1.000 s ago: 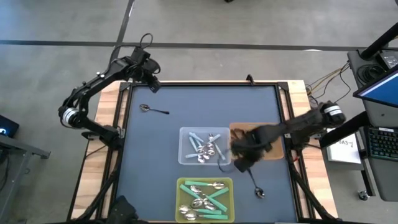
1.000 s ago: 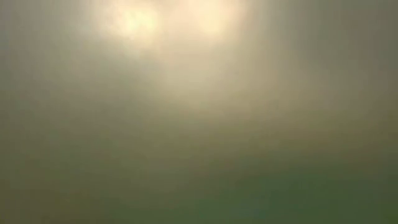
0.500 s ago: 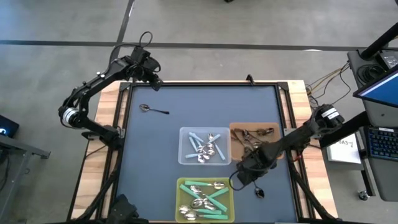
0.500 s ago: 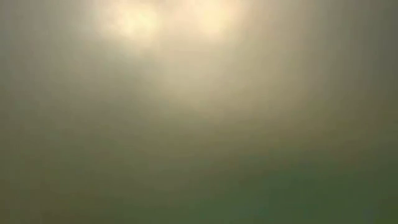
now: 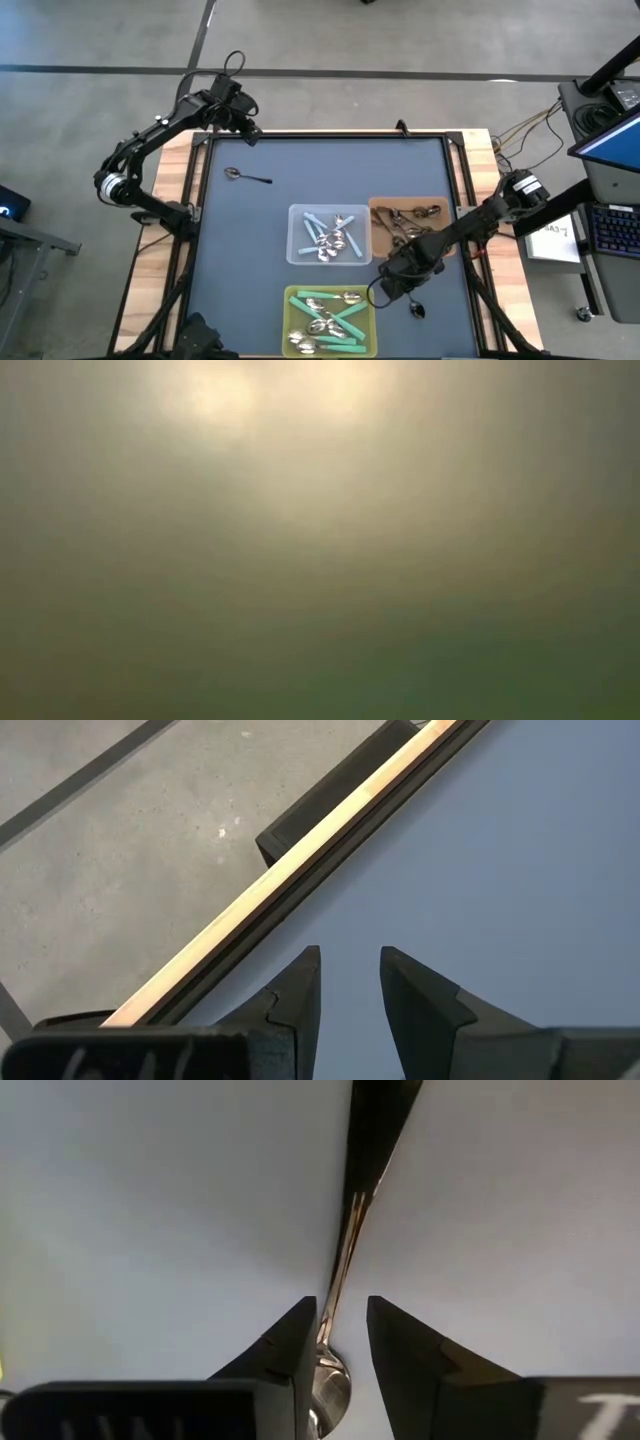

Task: Sort silverware by color (type)
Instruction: Put the black spoon into the orange bin

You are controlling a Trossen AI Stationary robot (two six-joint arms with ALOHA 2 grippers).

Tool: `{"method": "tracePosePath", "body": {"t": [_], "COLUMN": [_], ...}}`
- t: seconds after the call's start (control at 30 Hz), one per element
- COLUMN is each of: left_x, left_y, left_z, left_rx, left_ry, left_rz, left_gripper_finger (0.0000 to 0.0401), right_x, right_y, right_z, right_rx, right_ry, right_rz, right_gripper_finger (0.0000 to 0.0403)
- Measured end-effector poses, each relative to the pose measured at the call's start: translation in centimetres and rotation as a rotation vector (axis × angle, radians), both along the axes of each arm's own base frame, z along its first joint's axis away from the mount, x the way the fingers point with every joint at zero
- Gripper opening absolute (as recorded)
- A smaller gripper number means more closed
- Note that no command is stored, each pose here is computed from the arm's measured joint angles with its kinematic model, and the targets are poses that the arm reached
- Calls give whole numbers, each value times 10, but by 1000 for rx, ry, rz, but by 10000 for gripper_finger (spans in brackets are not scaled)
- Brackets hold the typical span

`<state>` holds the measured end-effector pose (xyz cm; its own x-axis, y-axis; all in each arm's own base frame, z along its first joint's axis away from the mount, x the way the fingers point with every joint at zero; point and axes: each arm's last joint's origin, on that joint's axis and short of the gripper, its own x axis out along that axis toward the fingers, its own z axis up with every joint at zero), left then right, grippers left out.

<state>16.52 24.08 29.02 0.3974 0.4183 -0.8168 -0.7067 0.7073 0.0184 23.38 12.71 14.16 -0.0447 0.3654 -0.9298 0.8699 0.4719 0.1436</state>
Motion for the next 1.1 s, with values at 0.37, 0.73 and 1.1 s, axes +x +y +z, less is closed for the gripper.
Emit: {"method": "tracePosePath", "body": {"t": [0.37, 0.73, 1.1], "left_x": [0, 1, 1], "left_y": [0, 1, 1], "left_z": [0, 1, 1], "left_rx": [5, 12, 13], "left_ry": [-3, -8, -8], "left_rz": [-1, -1, -1], "left_gripper_finger": [89, 89, 89], "right_x": [2, 7, 7], "right_y": [5, 10, 10], "right_z": [-2, -23, -13], "right_rx": [-3, 2, 20], "right_ry": [8, 46, 26], "right_rz": [-38, -16, -18], "right_gripper_finger": [87, 69, 35]}}
